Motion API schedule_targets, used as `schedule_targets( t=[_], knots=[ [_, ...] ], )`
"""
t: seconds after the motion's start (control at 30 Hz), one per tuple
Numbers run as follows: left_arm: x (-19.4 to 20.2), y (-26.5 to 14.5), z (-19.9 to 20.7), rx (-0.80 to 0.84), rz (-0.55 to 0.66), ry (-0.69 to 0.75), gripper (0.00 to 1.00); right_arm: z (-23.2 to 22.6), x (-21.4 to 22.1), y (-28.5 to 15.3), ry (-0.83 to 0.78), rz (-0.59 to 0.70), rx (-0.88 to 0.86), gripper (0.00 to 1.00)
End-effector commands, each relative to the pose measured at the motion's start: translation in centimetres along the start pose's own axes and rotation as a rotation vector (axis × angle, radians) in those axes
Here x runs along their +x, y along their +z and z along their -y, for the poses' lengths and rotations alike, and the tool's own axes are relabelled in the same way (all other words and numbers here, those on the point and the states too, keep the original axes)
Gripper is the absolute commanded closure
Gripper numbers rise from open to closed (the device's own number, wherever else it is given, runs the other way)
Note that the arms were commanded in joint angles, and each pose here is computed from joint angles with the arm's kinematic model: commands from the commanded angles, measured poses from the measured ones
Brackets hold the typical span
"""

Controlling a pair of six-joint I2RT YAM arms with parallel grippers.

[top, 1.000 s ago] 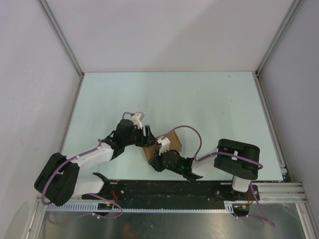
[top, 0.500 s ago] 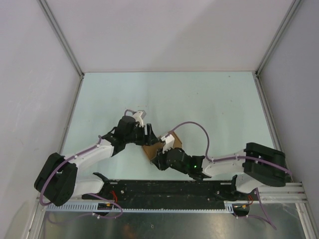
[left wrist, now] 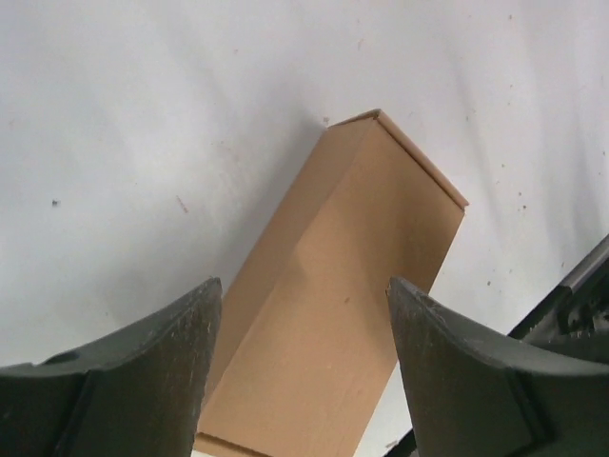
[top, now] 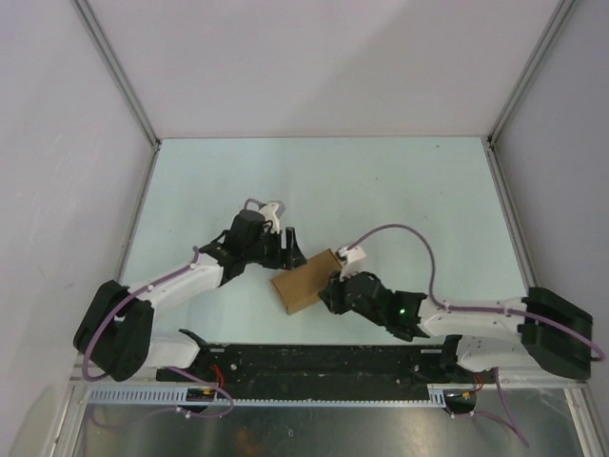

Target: Fold the paper box

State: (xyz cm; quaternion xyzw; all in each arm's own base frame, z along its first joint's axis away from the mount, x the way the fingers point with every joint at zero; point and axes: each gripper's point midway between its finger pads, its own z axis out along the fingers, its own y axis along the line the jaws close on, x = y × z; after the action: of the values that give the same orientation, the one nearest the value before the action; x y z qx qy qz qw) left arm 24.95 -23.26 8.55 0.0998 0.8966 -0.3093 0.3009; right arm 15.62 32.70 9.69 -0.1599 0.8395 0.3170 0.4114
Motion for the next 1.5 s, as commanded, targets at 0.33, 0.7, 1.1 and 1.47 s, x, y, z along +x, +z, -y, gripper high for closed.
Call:
schedule_targets(
  t=[0.33, 0.7, 1.1, 1.47],
  knots=[
    [-3.8, 3.8, 4.4, 0.2, 0.019, 0.106, 0.26, 10.4, -1.1, -2.9, 0.212, 0.112, 0.096, 0.79],
    [-3.0, 5.5, 5.2, 0.247, -0.016, 0.134, 0.3, 10.8, 0.0, -0.6, 0.267, 0.08, 0.031, 0.81],
    [-2.6, 6.6, 4.9, 0.246, -0.036, 0.146, 0.34, 10.1, -0.6, 1.0, 0.256, 0.075, -0.013, 0.94],
    [-1.9, 6.8, 5.4, 0.295, -0.063, 0.139, 0.35, 10.8, -1.3, 2.6, 0.229, 0.074, -0.003, 0.95]
  ],
)
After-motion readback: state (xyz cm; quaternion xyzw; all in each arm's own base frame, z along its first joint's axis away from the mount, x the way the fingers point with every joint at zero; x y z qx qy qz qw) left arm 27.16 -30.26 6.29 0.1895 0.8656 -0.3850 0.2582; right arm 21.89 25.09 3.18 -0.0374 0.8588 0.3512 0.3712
